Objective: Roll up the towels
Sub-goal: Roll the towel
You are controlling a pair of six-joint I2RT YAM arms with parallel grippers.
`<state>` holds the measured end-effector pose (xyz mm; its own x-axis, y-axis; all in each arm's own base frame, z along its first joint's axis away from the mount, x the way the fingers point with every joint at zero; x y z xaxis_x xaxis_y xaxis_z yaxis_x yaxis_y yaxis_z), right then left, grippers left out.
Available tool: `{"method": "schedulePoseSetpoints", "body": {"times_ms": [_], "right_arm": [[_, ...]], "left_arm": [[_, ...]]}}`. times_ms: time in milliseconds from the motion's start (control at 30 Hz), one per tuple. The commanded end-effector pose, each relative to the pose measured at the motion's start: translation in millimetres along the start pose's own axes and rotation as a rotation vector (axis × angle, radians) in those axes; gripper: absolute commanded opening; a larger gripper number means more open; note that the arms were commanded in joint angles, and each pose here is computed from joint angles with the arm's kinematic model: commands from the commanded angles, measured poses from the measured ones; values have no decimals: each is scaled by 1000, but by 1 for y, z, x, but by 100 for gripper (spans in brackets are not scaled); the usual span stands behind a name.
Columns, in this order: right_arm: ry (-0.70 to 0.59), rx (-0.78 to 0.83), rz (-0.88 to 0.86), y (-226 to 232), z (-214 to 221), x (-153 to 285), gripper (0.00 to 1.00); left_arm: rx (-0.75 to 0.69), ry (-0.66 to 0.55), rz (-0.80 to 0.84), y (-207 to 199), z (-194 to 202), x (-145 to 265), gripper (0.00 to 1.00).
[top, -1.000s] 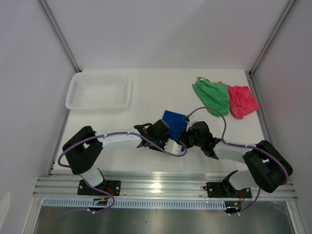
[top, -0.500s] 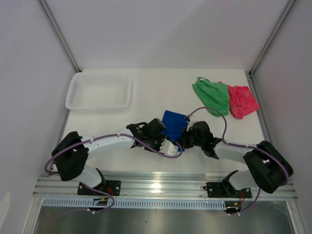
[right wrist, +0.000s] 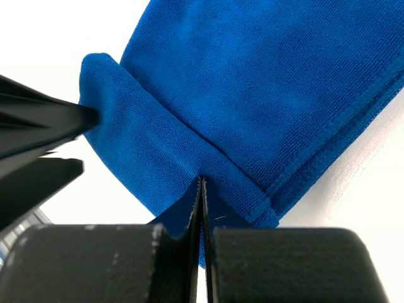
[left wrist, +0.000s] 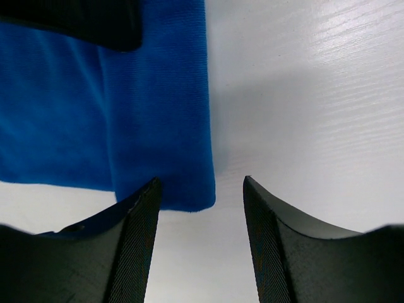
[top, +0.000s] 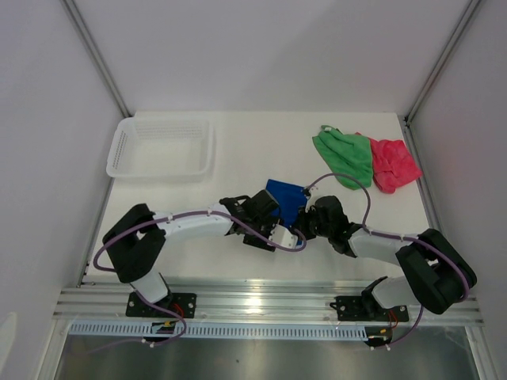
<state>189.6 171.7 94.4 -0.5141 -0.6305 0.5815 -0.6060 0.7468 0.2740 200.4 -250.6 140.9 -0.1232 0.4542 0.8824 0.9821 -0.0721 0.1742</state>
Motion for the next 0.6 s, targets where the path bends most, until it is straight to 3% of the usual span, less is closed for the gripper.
{"method": "schedulePoseSetpoints", "body": {"times_ms": [0,267,433,467,567], "right_arm": [[-27,21,7,-2,-9,3,1],[-25,17,5,-2,-8,4,1],[-27,23,-7,-1,-10,5,1],[-28,24,-15,-1,-10,6,1],[-50,45,-28,-1,-17,10,3]], "left_arm": [[-25,-19,-19,2,3,-12,59],[-7,42,-121,8,15,-33,59],[-10,88,-178,6,29,-42,53],[-8,91,-180,7,30,-41,50],[-1,98,-193,8,30,-39,18]]}}
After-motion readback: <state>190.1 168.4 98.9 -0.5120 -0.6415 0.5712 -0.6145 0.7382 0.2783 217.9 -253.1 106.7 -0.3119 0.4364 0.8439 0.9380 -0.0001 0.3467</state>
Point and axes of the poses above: each gripper's point midway between its finger pads, its own x axis back along the fingers, its own y axis along the line the jaws close on, z = x × y, the point moved 10 cm from there along x, back along the fingers, and after that the axes turned 15 degrees about x, right-handed, at the moved point
